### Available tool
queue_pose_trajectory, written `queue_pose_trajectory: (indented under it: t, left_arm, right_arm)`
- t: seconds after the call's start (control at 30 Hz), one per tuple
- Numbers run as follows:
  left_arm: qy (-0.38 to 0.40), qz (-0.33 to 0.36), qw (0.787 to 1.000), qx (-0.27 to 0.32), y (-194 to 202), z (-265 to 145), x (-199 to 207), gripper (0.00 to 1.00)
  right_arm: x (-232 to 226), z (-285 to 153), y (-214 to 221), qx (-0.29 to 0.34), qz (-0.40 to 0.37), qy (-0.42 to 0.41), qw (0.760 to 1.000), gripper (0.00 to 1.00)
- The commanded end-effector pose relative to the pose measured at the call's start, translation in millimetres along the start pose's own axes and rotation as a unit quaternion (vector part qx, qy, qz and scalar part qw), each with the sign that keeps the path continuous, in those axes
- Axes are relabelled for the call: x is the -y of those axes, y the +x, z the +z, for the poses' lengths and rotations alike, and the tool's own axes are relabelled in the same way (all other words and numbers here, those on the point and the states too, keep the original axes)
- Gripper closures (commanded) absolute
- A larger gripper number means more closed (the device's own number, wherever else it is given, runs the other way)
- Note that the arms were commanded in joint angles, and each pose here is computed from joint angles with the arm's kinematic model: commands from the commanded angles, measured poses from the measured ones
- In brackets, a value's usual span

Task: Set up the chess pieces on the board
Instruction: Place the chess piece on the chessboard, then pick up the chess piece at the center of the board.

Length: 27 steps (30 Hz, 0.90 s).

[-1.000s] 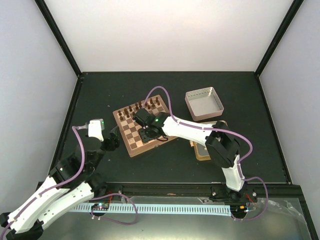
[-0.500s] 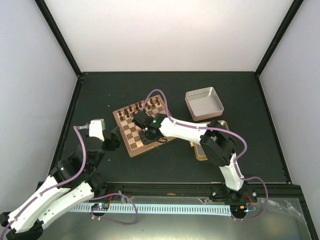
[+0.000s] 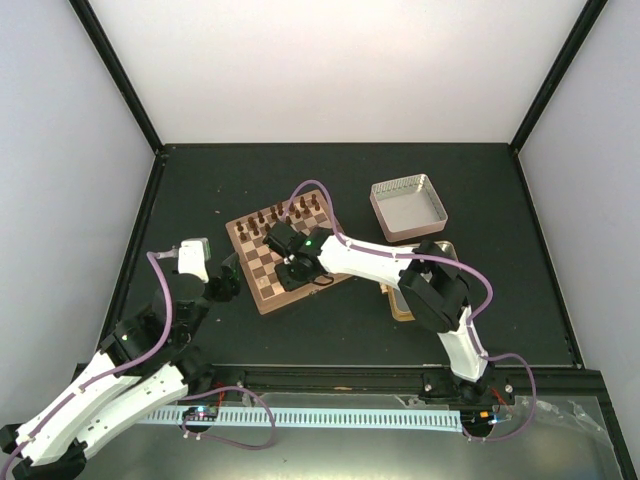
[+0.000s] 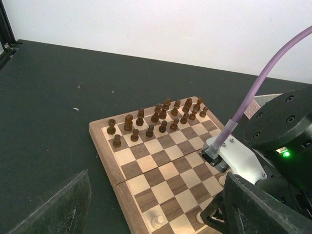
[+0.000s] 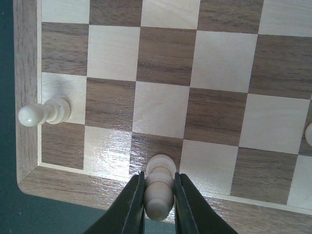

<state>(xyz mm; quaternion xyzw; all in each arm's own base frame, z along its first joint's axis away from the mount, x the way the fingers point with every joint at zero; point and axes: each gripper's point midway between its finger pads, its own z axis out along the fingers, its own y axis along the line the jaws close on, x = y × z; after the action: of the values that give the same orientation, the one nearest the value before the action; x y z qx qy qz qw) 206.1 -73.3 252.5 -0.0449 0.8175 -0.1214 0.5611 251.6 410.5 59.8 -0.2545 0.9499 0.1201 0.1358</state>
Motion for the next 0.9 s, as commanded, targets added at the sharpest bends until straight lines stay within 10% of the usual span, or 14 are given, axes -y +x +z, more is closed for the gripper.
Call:
queue_pose_trajectory:
  t: [0.0, 0.43, 0.87]
  left_arm:
    - [0.001, -0.005, 1.0, 0.001, -1.3, 1.8, 1.9, 0.24]
    - [0.007, -0.004, 1.0, 0.003, -4.5, 2.1, 5.7, 0.24]
    - [0.024, -0.008, 1.0, -0.002, 0.2, 7.5, 14.1, 0.23]
  right_arm:
    - [-5.7, 1.2, -4.1, 0.004, -0.008, -0.012, 1.0, 0.81]
    - [-5.7, -46.6, -17.8, 0.074, 0.009, -0.037, 0.996, 0.61]
    - [146.6, -48.2, 62.9, 0.051, 0.143, 0.229, 0.962, 0.73]
